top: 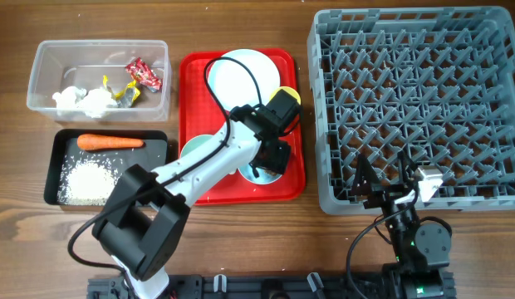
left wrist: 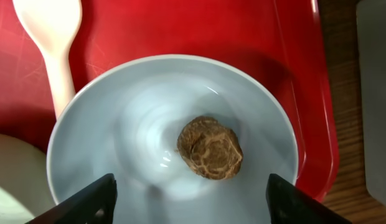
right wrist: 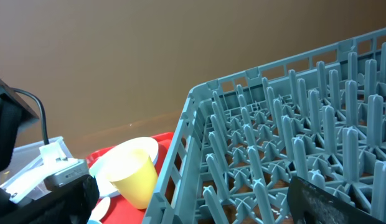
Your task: Sort waste into correct bins and load items into the dishwasher rack
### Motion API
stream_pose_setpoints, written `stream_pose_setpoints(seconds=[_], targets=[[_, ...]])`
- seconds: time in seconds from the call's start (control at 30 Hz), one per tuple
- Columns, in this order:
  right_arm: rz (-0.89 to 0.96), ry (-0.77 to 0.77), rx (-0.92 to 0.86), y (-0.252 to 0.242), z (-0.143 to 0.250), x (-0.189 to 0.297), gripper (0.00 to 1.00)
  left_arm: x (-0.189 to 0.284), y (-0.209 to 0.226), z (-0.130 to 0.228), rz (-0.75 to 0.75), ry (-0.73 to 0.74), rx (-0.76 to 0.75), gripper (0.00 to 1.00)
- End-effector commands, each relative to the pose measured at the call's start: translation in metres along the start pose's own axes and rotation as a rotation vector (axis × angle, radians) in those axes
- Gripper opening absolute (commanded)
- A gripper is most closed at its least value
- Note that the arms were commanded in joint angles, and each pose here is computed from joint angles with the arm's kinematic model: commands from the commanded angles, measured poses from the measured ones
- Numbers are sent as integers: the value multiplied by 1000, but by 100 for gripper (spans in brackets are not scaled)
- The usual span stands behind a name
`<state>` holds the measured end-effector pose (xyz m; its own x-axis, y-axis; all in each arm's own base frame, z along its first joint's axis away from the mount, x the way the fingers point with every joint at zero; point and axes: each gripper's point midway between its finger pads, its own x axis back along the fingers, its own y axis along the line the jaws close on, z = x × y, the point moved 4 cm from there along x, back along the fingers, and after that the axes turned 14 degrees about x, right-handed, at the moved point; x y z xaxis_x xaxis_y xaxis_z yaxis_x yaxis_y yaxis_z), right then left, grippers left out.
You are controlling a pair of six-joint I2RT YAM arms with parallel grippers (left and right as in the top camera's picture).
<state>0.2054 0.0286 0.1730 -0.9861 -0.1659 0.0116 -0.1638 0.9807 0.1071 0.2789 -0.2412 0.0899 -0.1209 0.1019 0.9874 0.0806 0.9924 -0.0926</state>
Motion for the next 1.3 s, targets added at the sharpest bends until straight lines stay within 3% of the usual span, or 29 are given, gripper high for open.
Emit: stream_pose_setpoints(seconds=[0.0, 0.27, 0.4, 0.63, 0.87, 1.1, 1.27], targets=[[6, -9, 8, -1, -1, 0, 100, 9, -3, 1, 44, 7, -2, 80], [6, -9, 8, -1, -1, 0, 100, -3, 1, 10, 41, 28, -2, 79], [6, -9, 8, -1, -1, 0, 100, -11, 11, 9, -8, -4, 0, 71], [6, -9, 8, -1, -1, 0, 100, -14, 11, 10, -4, -6, -1, 65], [6, -9, 8, -1, -1, 0, 100, -24, 14, 12, 7, -12, 6, 66], [6, -9, 8, -1, -1, 0, 100, -19, 19, 9, -22, -32, 11, 44], [6, -9, 8, -1, -1, 0, 100, 4, 14, 2, 14, -82, 12, 43]])
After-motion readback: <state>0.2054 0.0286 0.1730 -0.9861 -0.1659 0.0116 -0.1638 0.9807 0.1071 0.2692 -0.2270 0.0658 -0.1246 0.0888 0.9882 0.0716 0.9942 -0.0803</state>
